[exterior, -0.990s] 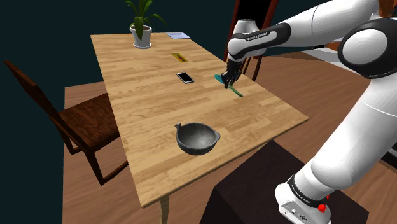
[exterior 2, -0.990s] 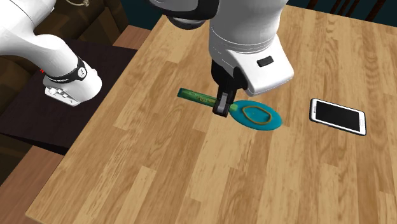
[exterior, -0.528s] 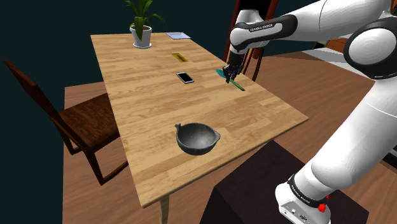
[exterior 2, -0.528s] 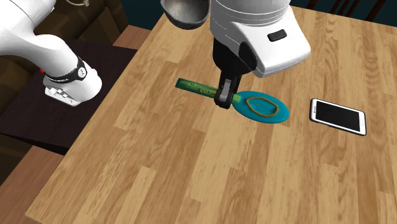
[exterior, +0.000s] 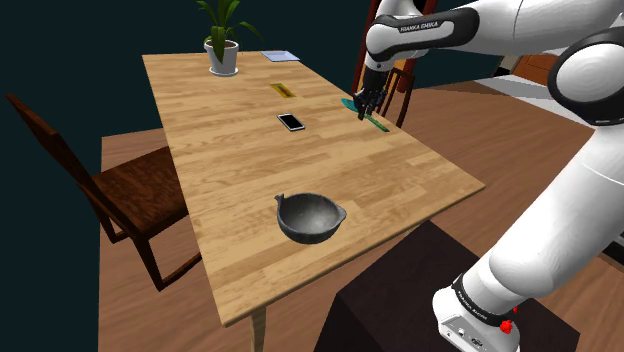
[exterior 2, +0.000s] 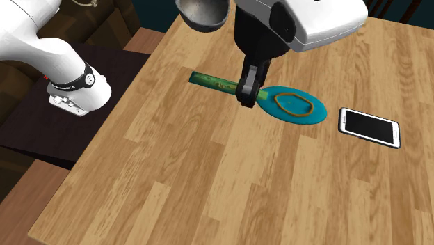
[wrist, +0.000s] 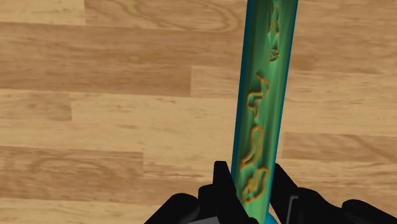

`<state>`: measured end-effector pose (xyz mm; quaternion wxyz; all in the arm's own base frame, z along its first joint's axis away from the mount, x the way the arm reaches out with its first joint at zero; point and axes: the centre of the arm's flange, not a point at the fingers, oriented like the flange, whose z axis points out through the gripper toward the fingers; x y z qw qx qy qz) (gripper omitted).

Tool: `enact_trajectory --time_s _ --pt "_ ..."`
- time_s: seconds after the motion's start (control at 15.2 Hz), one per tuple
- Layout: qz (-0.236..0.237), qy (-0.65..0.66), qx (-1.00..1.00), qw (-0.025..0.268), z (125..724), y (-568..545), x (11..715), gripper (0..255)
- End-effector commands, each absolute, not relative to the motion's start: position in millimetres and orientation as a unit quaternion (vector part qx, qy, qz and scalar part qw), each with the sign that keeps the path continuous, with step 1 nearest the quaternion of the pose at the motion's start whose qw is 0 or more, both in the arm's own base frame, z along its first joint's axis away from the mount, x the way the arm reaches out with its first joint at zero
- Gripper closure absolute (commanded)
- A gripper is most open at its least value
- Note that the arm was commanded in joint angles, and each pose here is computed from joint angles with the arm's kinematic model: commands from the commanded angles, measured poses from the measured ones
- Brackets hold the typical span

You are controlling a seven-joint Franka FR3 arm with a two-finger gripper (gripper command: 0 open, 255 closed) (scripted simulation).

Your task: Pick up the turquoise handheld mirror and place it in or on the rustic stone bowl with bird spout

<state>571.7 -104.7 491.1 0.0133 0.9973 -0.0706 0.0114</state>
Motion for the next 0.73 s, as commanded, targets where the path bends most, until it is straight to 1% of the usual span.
enact_trajectory --time_s 0.0,0.66 --pt "0.011 -0.071 0.997 0.013 501.1 -104.8 572.3 255" --pt "0.011 -0.071 0.997 0.013 505.3 1.3 518.9 255"
